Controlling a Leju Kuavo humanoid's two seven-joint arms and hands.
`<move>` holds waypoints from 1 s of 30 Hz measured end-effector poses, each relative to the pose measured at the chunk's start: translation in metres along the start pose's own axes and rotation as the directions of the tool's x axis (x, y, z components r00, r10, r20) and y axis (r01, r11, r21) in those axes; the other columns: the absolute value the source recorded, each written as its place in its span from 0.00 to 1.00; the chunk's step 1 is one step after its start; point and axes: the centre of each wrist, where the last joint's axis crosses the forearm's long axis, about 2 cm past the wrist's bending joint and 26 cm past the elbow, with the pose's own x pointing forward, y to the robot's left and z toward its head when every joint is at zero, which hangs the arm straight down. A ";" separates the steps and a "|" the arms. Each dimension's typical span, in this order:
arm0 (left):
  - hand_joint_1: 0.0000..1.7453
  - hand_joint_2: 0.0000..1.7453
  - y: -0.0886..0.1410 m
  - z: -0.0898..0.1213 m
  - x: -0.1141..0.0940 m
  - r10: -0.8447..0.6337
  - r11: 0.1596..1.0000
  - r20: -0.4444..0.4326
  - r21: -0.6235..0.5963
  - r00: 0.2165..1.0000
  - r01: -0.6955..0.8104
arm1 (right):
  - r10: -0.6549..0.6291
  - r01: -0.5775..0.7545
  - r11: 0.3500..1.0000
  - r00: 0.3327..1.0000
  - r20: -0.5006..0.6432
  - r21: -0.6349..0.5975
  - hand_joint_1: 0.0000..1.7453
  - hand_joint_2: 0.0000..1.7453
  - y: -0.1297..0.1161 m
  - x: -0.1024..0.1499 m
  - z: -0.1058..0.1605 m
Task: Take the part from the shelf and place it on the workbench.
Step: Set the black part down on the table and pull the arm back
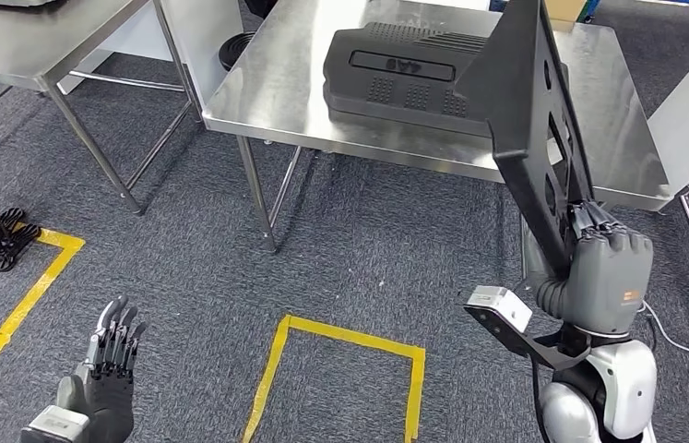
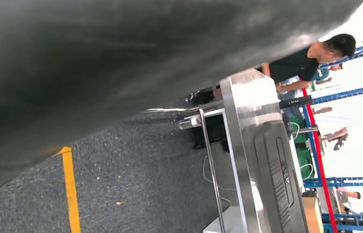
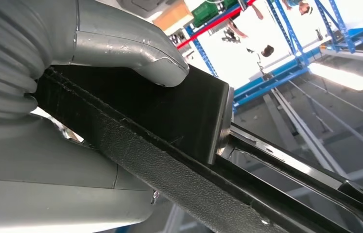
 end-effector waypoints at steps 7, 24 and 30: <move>0.00 0.00 0.000 -0.001 0.000 -0.004 1.000 -0.003 0.003 1.000 0.004 | 0.004 -0.003 1.000 1.000 -0.003 0.008 1.00 1.00 0.001 -0.001 0.000; 0.00 0.00 0.000 -0.005 0.001 -0.003 1.000 0.010 -0.001 1.000 0.003 | 0.003 -0.003 1.000 1.000 0.000 0.009 1.00 1.00 0.002 -0.001 -0.006; 0.00 0.00 -0.001 -0.004 0.001 0.002 1.000 0.014 -0.002 1.000 -0.002 | 0.005 -0.005 1.000 1.000 0.005 0.005 1.00 1.00 0.002 -0.001 -0.007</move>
